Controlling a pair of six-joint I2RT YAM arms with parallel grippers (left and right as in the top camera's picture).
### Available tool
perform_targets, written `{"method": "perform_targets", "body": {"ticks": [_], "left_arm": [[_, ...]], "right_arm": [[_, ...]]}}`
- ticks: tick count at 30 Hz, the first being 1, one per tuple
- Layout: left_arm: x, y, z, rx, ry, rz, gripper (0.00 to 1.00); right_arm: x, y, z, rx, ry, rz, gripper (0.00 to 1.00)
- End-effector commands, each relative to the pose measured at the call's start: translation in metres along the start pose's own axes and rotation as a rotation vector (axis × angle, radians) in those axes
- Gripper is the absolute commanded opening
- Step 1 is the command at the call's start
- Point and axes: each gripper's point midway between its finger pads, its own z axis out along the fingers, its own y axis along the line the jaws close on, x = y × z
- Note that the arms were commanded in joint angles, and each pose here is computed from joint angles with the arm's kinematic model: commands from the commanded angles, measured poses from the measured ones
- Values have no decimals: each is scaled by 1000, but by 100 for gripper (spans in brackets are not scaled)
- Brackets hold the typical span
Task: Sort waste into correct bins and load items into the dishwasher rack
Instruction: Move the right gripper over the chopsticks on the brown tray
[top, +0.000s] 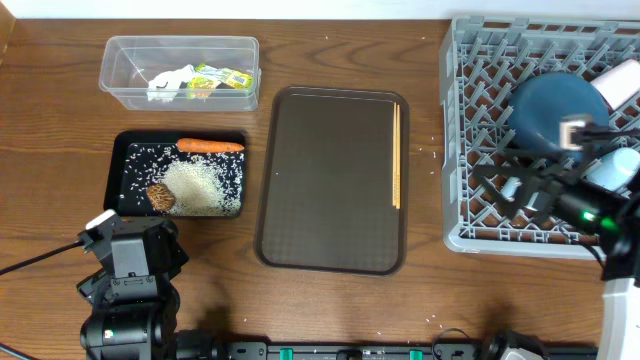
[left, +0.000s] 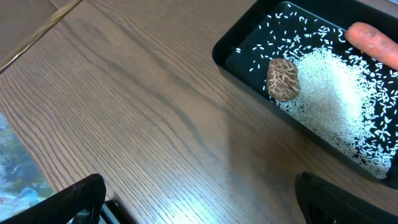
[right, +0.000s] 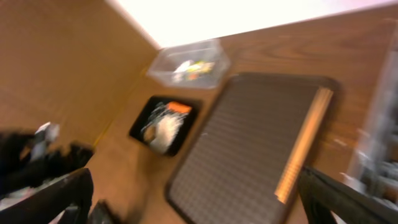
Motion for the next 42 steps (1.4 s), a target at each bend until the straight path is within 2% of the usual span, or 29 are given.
{"method": "perform_targets", "body": {"ticks": [1, 3, 5, 8, 10, 14, 17, 20, 21, 27, 30, 36, 42], "left_arm": [[0, 2, 1, -12, -1, 17, 98], [0, 2, 1, -12, -1, 17, 98], [0, 2, 1, -12, -1, 17, 98], [0, 2, 1, -12, -1, 17, 98], [0, 2, 1, -12, -2, 17, 98], [0, 2, 1, -12, -2, 17, 98], [0, 2, 1, -12, -1, 17, 98], [0, 2, 1, -12, -2, 17, 98], [0, 2, 1, -12, -1, 17, 98], [0, 2, 1, -12, -1, 17, 98], [0, 2, 1, -12, -2, 17, 98], [0, 2, 1, -12, -1, 17, 98], [0, 2, 1, -12, -1, 17, 98]], "right_arm": [[9, 33, 19, -120, 63, -94, 91], [17, 36, 33, -102, 110, -105, 82], [26, 27, 48, -10, 163, -66, 81], [42, 2, 76, 201, 238, -12, 81], [53, -5, 95, 280, 275, -9, 83], [68, -1, 138, 307, 319, -55, 84], [75, -3, 171, 313, 327, -97, 81], [76, -26, 192, 392, 322, -66, 81], [75, -37, 200, 423, 325, -65, 85], [74, -57, 231, 479, 449, -35, 99], [65, -51, 248, 467, 494, -44, 99], [50, -11, 278, 261, 477, -114, 99], [49, -34, 279, 387, 452, -145, 99]]}}
